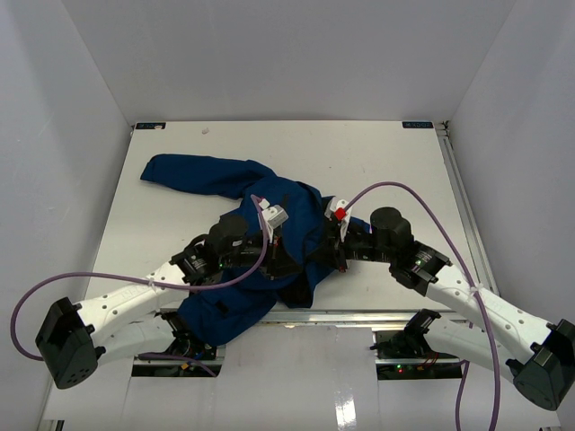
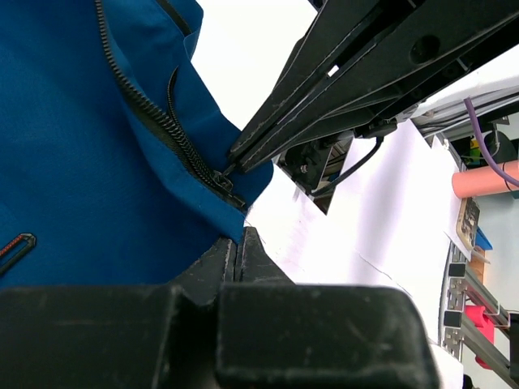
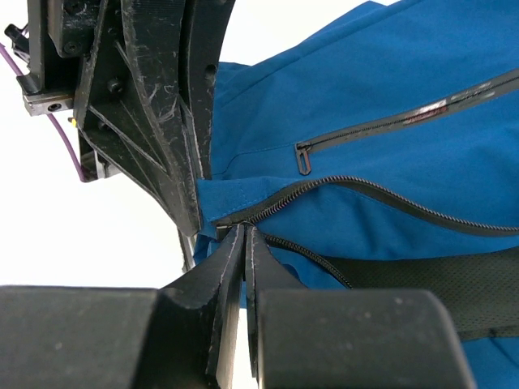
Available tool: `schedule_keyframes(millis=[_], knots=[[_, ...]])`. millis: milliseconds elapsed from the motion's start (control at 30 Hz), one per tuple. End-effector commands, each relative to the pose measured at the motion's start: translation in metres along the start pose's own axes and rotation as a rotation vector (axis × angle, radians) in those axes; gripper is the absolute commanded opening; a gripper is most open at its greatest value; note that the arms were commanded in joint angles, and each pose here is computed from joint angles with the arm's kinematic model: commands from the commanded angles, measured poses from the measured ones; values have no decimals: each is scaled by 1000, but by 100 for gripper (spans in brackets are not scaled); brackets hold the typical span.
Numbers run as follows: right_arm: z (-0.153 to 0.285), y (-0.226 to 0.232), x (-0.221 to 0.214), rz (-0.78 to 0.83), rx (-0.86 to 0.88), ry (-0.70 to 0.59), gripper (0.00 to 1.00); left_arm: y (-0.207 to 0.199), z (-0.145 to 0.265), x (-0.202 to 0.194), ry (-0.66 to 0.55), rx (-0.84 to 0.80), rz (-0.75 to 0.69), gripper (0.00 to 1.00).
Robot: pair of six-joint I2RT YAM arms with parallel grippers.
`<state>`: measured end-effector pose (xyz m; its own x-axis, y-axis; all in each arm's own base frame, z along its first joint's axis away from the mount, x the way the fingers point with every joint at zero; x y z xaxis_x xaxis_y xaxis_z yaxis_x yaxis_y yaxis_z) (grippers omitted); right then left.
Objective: Zip up the jacket
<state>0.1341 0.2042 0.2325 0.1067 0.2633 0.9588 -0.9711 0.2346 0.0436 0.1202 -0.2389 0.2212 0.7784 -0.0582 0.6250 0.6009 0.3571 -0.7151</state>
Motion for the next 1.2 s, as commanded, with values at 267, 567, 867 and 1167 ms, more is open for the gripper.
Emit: schedule_keyframes(millis=[267, 567, 867, 1167], knots=[[-7, -25, 33, 141, -104, -25, 8, -11, 11, -5, 24, -76, -29, 0], [-11, -33, 33, 175, -126, -5, 8, -19, 18, -4, 17, -112, -51, 0], [-12, -28, 26, 136, -88, -2, 8, -2, 24, 9, -45, 162, -59, 41], [-15, -25, 29, 46, -71, 12, 8, -14, 40, 44, -126, 313, -142, 53]])
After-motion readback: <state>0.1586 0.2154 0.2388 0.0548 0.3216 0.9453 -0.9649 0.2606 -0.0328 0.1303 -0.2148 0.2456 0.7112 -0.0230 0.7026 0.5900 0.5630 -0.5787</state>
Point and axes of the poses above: each gripper's point midway between its finger pads, its own z axis back along the fingers, its own y axis along the line the jaws close on, x = y × z, the point moved 8 cm from there along z, back along the fingers, and after that the axes turned 10 degrees about z, right-handed, at the moved point
